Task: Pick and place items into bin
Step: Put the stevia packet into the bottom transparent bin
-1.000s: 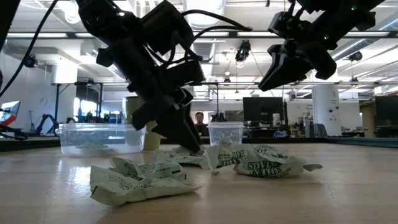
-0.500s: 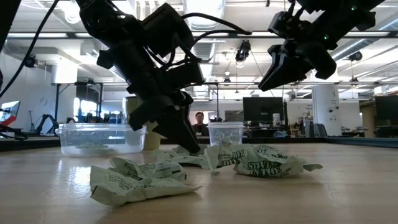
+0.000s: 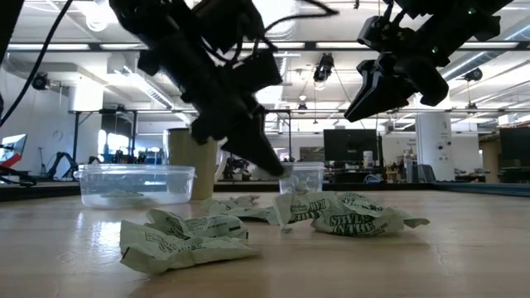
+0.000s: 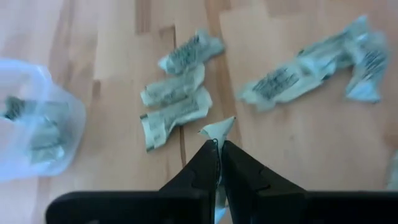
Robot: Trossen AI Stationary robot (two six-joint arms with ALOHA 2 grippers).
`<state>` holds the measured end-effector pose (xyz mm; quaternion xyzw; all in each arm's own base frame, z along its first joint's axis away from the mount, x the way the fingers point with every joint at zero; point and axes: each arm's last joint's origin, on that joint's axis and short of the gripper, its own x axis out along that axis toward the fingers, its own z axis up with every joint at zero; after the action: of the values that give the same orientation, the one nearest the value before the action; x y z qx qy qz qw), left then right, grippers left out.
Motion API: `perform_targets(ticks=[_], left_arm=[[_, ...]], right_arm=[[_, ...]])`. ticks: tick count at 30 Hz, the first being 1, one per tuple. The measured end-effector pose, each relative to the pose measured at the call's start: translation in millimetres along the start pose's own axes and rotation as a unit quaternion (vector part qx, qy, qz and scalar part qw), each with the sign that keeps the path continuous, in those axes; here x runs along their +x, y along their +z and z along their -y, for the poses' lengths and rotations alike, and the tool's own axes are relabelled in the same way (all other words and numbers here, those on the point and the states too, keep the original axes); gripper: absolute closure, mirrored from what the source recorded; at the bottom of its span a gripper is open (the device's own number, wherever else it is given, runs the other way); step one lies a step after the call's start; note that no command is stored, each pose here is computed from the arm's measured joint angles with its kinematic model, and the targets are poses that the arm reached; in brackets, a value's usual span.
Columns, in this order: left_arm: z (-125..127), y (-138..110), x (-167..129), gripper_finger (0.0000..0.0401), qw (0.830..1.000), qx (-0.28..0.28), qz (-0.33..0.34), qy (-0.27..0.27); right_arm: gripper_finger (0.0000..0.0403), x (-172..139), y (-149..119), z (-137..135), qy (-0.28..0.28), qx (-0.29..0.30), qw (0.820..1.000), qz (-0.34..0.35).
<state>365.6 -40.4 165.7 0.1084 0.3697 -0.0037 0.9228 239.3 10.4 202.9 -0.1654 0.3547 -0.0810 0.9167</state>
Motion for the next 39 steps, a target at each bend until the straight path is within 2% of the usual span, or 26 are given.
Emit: perform_targets(ticks=[6, 11, 17, 21, 30, 39], left_arm=[[3.7, 11.2, -30.0, 0.0395, 1.0, 0.008, 0.012, -0.006], [11.3, 8.3, -59.8, 0.0395, 0.999, 0.013, -0.024, 0.028], [23.5, -12.3, -88.6, 0.0395, 0.994, 0.003, -0.078, 0.07], [27.3, -27.1, -102.5, 0.0395, 0.995, -0.007, -0.08, 0.066], [20.2, -65.2, -127.9, 0.0395, 0.989, -0.083, -0.095, 0.083], [17.8, -106.5, -135.4, 0.0395, 0.979, -0.145, -0.109, 0.093]], right_arm=[[0.0335, 0.4, -1.6, -0.4, 0.0, -0.001, 1.0, -0.003], [0.0335, 0.6, -2.3, -0.6, 0.0, 0.005, 1.0, -0.003], [0.0335, 1.0, -3.6, -1.0, 0.001, 0.008, 1.0, -0.006], [0.0335, 1.2, -4.3, -1.2, 0.001, 0.008, 1.0, -0.007], [0.0335, 1.5, -5.4, -1.5, 0.001, 0.011, 1.0, -0.008], [0.0335, 1.6, -5.9, -1.7, 0.001, 0.016, 1.0, -0.009]])
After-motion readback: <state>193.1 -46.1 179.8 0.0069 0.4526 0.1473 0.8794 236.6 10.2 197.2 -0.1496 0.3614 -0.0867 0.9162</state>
